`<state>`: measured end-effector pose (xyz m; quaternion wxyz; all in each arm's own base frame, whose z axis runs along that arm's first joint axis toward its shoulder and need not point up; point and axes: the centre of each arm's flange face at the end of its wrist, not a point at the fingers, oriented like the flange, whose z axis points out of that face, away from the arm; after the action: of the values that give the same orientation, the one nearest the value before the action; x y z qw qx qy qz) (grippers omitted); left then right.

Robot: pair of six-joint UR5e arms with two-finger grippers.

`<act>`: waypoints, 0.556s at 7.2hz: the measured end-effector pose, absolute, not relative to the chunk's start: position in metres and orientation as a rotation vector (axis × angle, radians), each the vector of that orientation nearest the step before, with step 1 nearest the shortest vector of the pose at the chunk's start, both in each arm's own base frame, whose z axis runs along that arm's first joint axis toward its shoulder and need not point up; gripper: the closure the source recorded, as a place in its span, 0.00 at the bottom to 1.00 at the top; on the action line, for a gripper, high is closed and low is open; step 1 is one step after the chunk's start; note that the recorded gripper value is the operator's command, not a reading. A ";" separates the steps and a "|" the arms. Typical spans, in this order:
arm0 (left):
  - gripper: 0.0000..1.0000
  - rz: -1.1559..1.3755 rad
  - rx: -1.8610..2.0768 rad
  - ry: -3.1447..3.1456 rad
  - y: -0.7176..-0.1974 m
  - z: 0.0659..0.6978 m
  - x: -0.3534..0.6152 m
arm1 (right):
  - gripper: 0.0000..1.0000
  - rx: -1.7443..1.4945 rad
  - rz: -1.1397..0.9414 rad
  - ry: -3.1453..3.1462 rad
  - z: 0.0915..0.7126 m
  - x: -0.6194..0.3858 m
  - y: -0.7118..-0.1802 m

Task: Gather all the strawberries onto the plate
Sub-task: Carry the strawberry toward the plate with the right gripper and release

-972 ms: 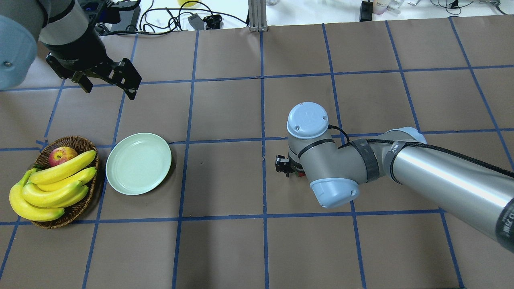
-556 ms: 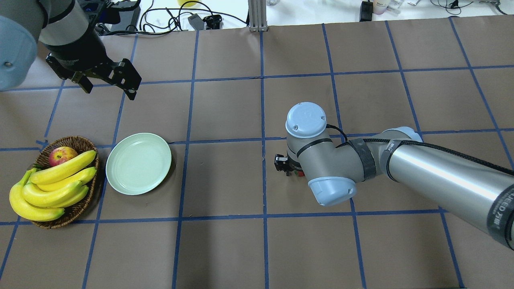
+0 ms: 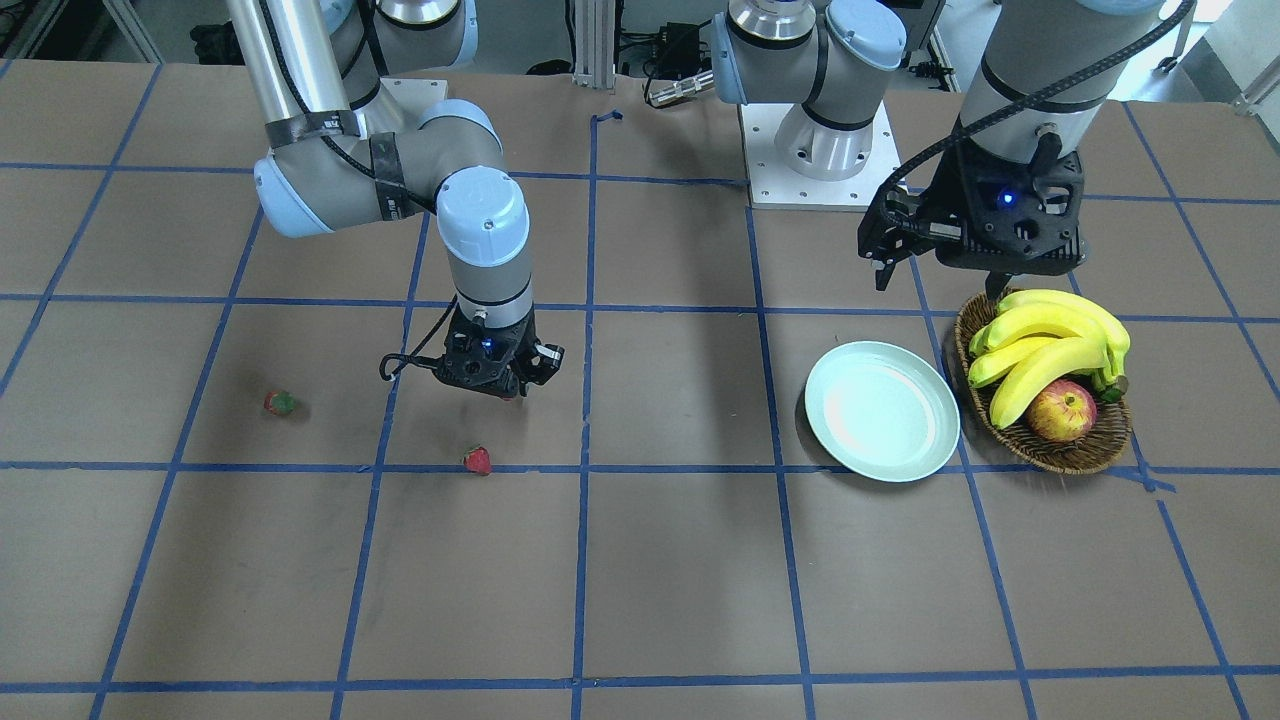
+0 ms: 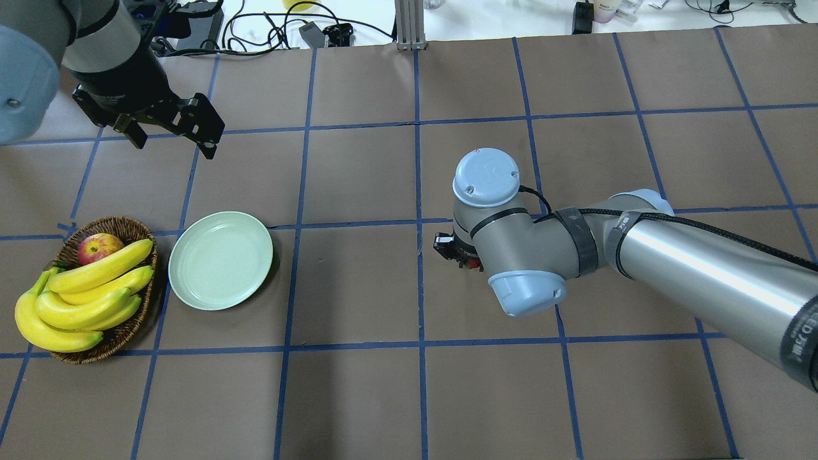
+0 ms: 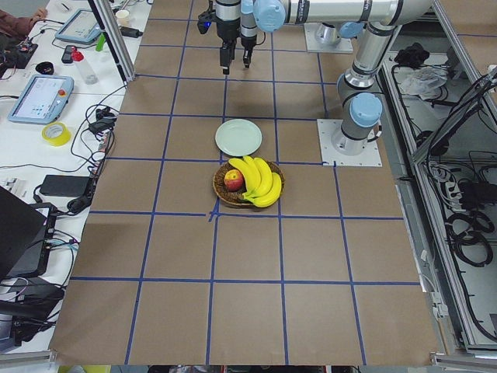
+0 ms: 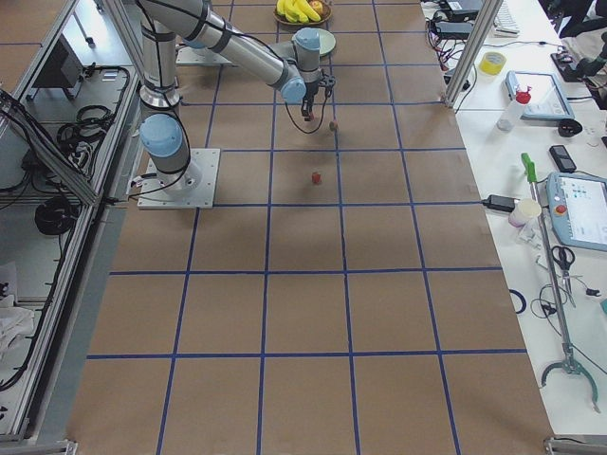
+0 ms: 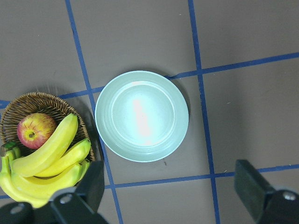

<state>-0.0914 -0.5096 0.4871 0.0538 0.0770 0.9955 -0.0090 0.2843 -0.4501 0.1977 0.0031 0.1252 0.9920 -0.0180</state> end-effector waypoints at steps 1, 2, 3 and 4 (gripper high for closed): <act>0.00 -0.026 0.235 3.023 -0.509 0.487 -0.091 | 1.00 0.456 -0.036 3.036 0.206 0.297 -0.452; 0.00 -0.025 0.235 3.022 -0.509 0.487 -0.091 | 1.00 0.484 0.009 2.958 0.210 0.316 -0.449; 0.00 -0.024 0.236 3.022 -0.509 0.487 -0.091 | 1.00 0.482 0.074 2.882 0.210 0.339 -0.446; 0.00 -0.023 0.236 3.023 -0.509 0.486 -0.091 | 0.83 0.460 0.143 2.817 0.204 0.366 -0.451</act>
<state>-0.0910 -0.5089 0.4862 0.0548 0.0777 0.9954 -0.0077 0.3661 -0.4506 0.2035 0.1412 0.1593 0.9758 0.0497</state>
